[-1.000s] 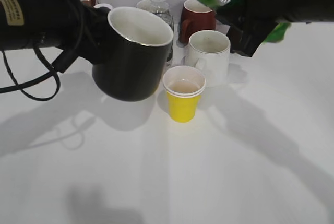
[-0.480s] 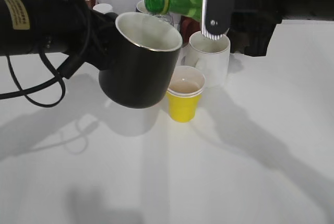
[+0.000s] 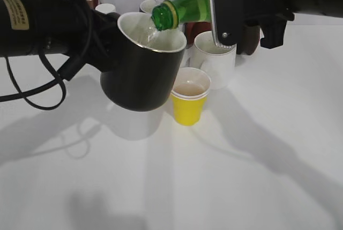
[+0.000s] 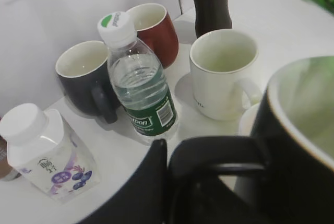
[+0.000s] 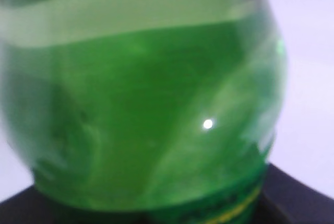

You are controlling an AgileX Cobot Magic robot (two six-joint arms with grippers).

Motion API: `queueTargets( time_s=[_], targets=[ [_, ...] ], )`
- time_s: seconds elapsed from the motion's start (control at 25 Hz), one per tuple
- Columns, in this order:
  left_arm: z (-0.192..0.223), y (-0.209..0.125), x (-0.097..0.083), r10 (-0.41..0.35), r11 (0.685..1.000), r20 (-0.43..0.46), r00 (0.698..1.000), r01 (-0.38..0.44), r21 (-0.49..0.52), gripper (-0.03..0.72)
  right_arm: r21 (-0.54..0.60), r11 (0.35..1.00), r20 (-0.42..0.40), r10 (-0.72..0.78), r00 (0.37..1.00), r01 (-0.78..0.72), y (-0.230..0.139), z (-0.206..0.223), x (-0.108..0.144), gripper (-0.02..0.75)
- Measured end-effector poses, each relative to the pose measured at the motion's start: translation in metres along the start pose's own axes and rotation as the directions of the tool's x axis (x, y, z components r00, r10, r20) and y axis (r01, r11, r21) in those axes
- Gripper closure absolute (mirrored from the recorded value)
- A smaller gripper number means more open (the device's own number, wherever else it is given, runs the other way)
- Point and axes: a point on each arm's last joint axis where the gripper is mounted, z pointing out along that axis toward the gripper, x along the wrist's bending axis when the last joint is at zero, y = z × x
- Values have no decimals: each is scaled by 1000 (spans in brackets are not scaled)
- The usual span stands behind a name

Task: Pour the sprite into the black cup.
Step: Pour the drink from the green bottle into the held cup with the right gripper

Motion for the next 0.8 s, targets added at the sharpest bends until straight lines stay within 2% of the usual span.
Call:
queueTargets(
  time_s=[0.8],
  targets=[
    [0, -1, 0, 0, 1000, -1, 1000, 0, 13, 648, 16, 996, 48, -85, 995, 84, -1, -1, -12, 339]
  ],
)
